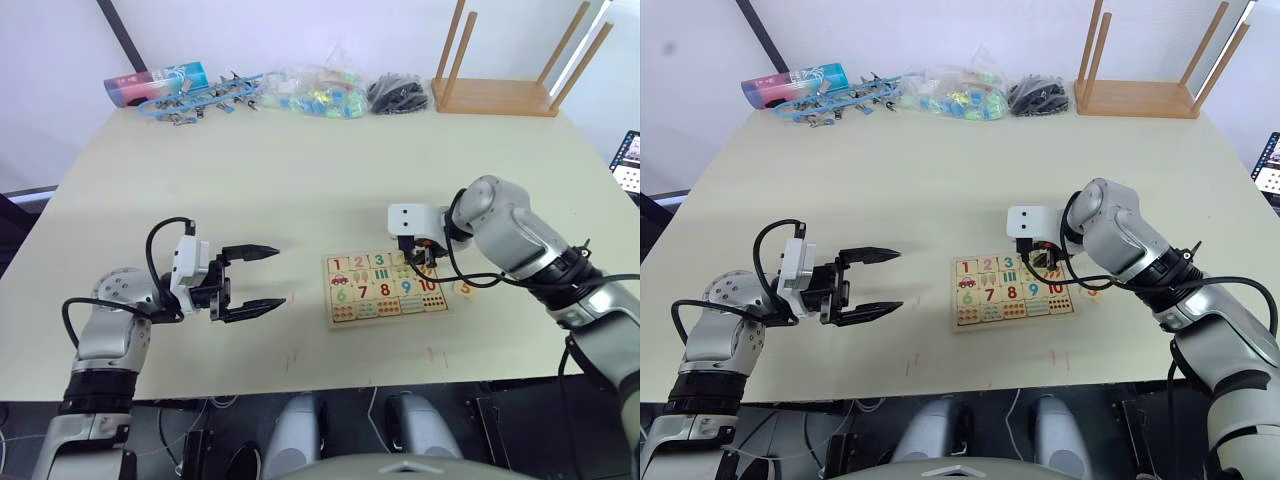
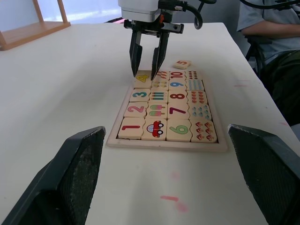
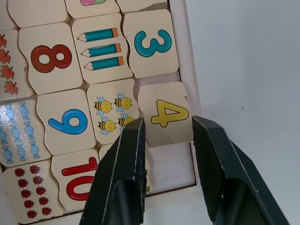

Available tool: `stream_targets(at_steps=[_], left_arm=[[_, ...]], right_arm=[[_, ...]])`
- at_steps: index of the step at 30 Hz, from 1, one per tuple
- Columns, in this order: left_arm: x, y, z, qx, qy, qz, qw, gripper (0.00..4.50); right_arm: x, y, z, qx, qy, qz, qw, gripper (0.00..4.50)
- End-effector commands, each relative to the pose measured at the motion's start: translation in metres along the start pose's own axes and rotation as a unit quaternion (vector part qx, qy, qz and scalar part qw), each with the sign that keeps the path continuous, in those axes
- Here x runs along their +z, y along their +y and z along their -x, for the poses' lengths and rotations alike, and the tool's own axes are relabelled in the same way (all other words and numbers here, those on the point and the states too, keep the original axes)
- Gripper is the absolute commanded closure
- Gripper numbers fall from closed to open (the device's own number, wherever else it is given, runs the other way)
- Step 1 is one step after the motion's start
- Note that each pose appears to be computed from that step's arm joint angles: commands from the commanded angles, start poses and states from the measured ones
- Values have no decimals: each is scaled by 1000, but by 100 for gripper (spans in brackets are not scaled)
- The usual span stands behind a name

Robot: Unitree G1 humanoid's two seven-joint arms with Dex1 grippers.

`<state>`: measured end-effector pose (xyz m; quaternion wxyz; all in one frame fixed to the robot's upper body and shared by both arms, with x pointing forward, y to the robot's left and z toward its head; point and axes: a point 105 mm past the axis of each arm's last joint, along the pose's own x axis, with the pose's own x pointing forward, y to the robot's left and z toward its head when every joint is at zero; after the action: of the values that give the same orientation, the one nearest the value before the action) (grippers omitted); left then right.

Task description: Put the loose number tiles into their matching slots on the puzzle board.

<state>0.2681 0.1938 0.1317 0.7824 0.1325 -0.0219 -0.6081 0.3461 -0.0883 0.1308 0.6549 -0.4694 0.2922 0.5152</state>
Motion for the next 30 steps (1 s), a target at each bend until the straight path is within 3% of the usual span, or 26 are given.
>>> stream_targets(at_steps=[1,30], left_arm=[[8,1,2,5,-2,-24,1000,0],[7,0,0,3,-2,-20,1000,0]], right_arm=[[12,-7,9,-15,-7,25,1000,358],[5,-5,11,-5,4,26,1000,358]])
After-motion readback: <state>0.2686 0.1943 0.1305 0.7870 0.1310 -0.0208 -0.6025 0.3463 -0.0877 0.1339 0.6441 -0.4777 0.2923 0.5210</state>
